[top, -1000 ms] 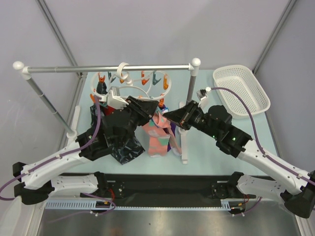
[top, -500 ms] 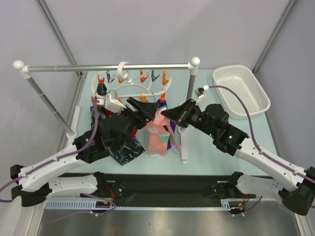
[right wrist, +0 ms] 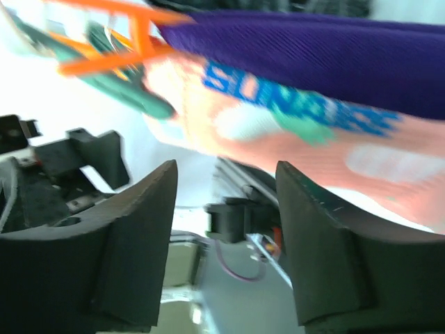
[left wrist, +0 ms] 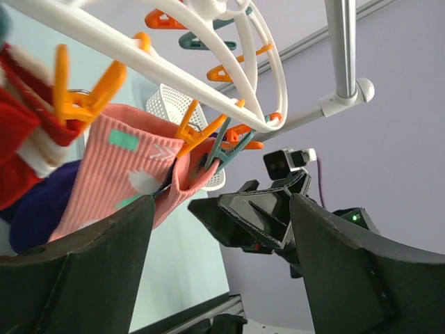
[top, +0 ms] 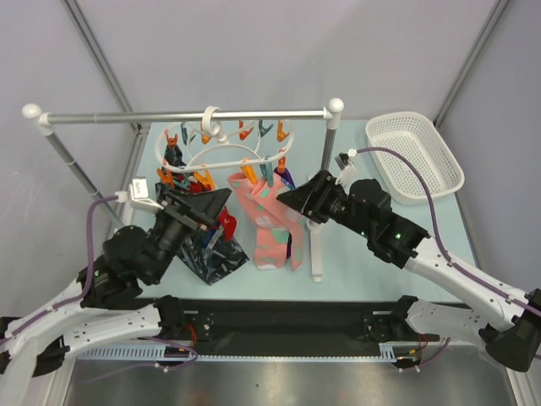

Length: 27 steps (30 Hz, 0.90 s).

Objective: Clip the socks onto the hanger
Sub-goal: Reset both arms

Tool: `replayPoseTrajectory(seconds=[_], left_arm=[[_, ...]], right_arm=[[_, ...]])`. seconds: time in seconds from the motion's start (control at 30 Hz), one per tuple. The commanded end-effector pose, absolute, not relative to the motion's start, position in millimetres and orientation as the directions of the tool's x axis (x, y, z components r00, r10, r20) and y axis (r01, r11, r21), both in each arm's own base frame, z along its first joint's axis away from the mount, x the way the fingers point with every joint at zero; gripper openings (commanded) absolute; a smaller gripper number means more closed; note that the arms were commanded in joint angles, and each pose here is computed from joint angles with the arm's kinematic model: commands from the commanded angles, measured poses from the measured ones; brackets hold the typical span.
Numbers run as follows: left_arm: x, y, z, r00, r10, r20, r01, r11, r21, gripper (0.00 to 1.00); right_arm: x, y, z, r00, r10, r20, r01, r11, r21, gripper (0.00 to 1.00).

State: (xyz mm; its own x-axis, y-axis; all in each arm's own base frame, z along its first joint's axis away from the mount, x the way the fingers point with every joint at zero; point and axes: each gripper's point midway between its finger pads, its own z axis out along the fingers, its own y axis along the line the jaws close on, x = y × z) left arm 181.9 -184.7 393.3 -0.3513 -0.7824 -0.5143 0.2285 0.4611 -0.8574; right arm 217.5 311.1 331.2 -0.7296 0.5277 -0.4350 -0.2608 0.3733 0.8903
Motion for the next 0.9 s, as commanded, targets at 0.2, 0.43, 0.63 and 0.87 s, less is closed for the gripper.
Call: replayPoseTrajectory(seconds=[0.2, 0.43, 0.63, 0.87], left_arm=[[161.0, -143.2, 341.4, -0.344, -0.698, -0.628, 0.272, 0.566, -0.778, 0.91], [142.5, -122.5, 296.5, -0.39, -0.682, -0.618, 0.279, 0.552, -0.785, 1.0], [131.0, -118.1, 270.0, -0.415, -0.744, -0.524, 0.312, 0.424, -0.85, 0.99], [126.0, -170.4, 234.3, -0.499, -0.654, -0.569, 0.423, 0.39, -0.818, 1.0]], right_arm=[[204.5, 235.5, 320.1, -0.622, 0.45, -0.641, -0.278, 0.638, 0.718, 0.71], [194.4, 167.8, 272.4, -0.568, 0.418, -0.709, -0.134, 0.803, 0.581, 0.88], [193.8, 152.2, 230.8, -0.512, 0.506, -0.694, -0.079, 0.777, 0.625, 1.0], [210.0, 159.8, 204.1, -0.452, 0.539, -0.711, -0.105, 0.759, 0.642, 1.0]])
